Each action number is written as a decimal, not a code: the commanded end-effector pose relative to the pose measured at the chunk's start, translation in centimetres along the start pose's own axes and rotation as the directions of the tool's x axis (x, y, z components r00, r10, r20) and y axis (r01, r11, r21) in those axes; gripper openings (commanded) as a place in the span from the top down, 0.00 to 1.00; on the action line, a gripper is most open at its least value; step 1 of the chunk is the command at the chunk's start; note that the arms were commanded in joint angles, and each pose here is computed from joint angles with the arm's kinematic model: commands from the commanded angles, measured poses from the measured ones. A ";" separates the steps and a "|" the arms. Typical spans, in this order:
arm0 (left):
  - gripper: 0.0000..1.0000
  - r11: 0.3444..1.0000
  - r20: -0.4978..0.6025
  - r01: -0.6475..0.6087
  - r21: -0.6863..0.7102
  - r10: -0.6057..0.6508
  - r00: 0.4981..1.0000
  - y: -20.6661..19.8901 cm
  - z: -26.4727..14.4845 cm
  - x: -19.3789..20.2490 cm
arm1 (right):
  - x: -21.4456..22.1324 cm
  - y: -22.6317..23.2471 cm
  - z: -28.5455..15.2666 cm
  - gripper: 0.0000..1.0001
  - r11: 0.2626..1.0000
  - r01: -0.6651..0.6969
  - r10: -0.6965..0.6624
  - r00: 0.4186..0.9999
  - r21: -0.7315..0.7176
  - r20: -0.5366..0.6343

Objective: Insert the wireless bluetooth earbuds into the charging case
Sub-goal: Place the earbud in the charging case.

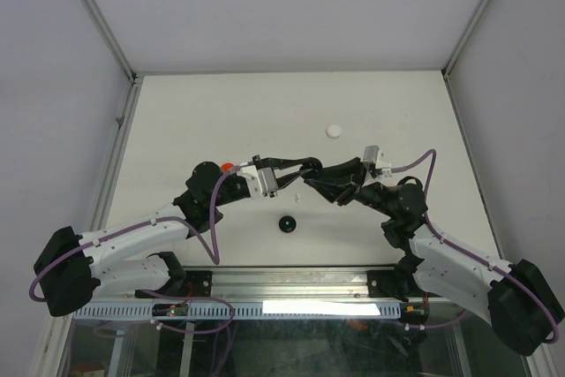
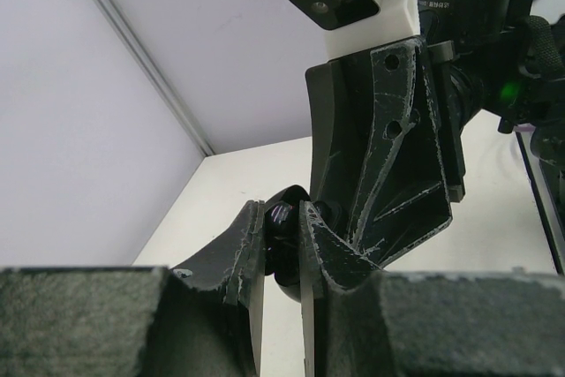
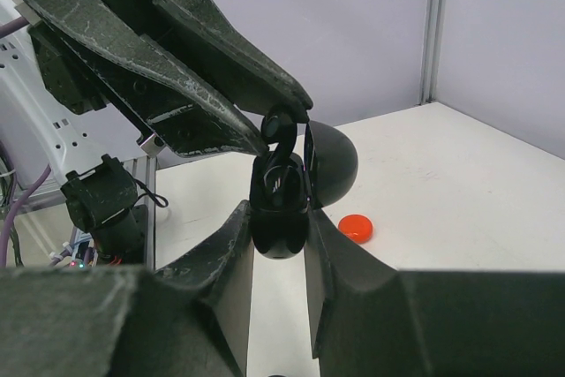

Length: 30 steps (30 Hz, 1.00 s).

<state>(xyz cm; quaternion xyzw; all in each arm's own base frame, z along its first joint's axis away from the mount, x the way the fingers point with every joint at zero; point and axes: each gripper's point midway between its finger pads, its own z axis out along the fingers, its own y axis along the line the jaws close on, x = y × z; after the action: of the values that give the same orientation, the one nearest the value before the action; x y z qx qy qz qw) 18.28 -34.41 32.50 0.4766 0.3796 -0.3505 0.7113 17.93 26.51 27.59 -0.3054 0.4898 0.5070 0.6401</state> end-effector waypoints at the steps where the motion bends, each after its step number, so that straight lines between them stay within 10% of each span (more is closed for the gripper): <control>1: 0.84 0.998 0.050 -0.021 0.058 0.018 0.999 -1.3 -0.2 -1.6 | -3.6 0.4 1.0 1.00 0.998 0.055 -0.053 0.994 -0.018 0.099; 30: 0.55 0.997 0.029 0.081 0.016 -0.081 0.996 -1.0 -1.1 -3.1 | -2.8 -0.7 0.5 1.00 0.994 0.107 -0.109 0.992 0.038 0.066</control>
<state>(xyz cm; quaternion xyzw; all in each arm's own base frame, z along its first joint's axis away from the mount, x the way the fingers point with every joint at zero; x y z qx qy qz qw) 16.37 -34.17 31.54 0.4973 0.3866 -0.3704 0.6826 18.27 26.41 27.38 -0.3075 0.4923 0.4938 0.6475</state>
